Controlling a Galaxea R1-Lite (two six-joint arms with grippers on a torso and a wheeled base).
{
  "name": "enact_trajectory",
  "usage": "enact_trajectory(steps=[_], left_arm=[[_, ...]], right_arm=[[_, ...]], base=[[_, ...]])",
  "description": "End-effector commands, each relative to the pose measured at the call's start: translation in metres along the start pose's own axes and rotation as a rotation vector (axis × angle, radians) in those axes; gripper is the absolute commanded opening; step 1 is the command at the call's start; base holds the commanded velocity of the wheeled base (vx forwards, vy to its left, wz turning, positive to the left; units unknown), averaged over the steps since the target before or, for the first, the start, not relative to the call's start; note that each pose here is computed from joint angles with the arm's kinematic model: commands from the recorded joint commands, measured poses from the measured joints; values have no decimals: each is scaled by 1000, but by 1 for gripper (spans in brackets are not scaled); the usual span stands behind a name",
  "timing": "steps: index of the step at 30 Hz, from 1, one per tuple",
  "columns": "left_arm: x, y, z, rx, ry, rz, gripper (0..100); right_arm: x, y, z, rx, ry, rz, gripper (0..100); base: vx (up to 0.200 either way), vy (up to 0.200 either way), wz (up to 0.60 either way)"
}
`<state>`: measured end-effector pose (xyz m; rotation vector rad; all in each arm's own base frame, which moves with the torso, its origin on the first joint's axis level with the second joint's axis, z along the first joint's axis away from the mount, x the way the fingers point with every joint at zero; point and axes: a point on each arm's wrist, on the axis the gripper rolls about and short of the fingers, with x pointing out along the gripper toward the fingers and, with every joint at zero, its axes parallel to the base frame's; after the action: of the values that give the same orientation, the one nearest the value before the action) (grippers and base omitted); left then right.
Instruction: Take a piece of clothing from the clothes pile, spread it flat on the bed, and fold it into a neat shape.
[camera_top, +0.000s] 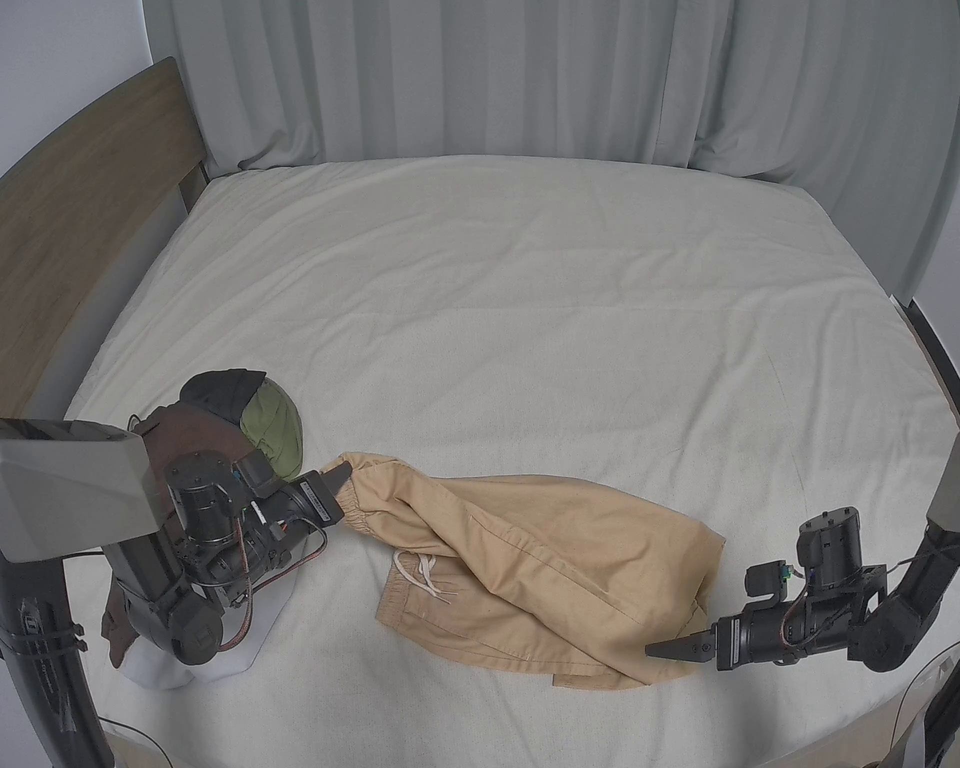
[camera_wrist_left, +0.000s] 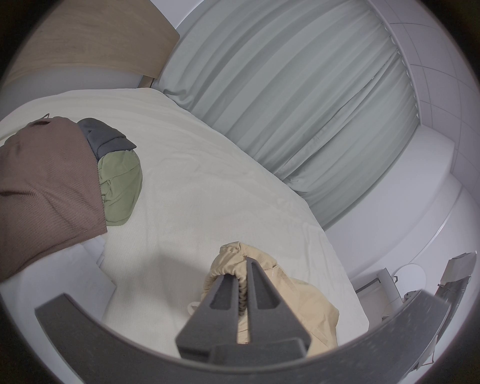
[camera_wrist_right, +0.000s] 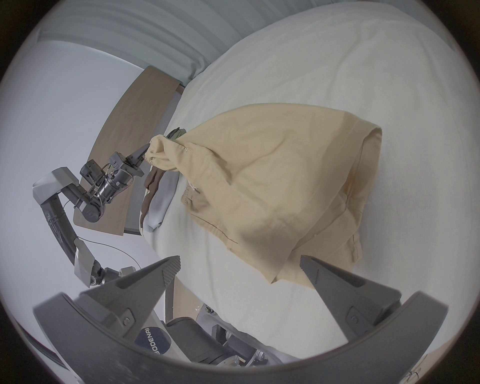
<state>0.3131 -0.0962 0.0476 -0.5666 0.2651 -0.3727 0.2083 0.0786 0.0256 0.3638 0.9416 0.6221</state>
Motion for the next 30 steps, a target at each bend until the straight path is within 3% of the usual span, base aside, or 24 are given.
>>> enact_trajectory(steps=[1,30], left_arm=[[0,0,0,0,-1,0,0],[0,0,0,-2,1,1,0]], right_arm=[[10,-8,-6,23,34,-13,100],[31,-20,-9,-11,-110,35,100]], base=[[0,0,0],[0,0,0]])
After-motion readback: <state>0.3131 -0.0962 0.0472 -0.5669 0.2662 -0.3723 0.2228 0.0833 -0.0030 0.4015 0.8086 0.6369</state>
